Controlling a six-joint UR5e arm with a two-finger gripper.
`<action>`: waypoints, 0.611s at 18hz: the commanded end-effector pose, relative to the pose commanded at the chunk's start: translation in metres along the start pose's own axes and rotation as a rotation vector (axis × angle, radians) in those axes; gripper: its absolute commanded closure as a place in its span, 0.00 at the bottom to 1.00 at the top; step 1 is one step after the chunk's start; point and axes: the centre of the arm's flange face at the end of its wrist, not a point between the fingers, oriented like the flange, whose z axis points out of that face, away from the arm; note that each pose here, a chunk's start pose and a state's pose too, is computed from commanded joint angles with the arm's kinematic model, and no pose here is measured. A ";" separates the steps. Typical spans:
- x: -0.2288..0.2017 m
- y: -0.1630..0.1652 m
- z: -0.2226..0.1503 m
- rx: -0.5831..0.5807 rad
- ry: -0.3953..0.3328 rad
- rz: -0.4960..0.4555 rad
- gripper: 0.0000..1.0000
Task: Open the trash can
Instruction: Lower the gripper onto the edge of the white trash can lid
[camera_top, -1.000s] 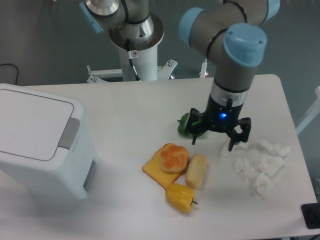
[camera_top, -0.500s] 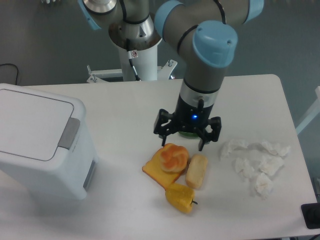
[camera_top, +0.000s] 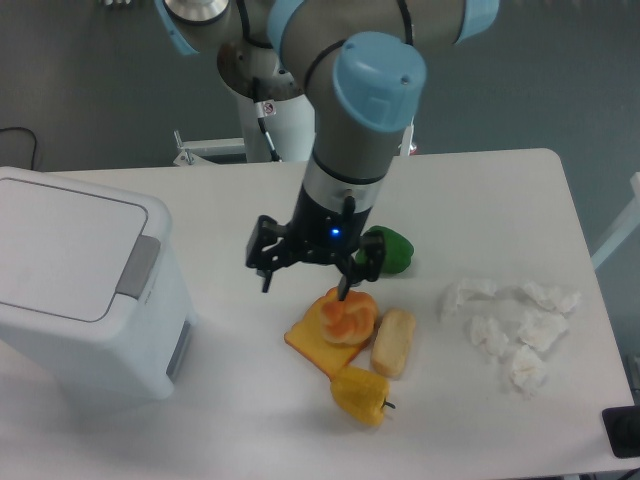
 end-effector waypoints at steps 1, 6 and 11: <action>0.005 -0.001 -0.003 0.009 0.014 -0.018 0.00; 0.037 -0.004 -0.006 0.022 0.035 -0.030 0.00; 0.062 -0.002 0.001 0.009 0.054 -0.029 0.00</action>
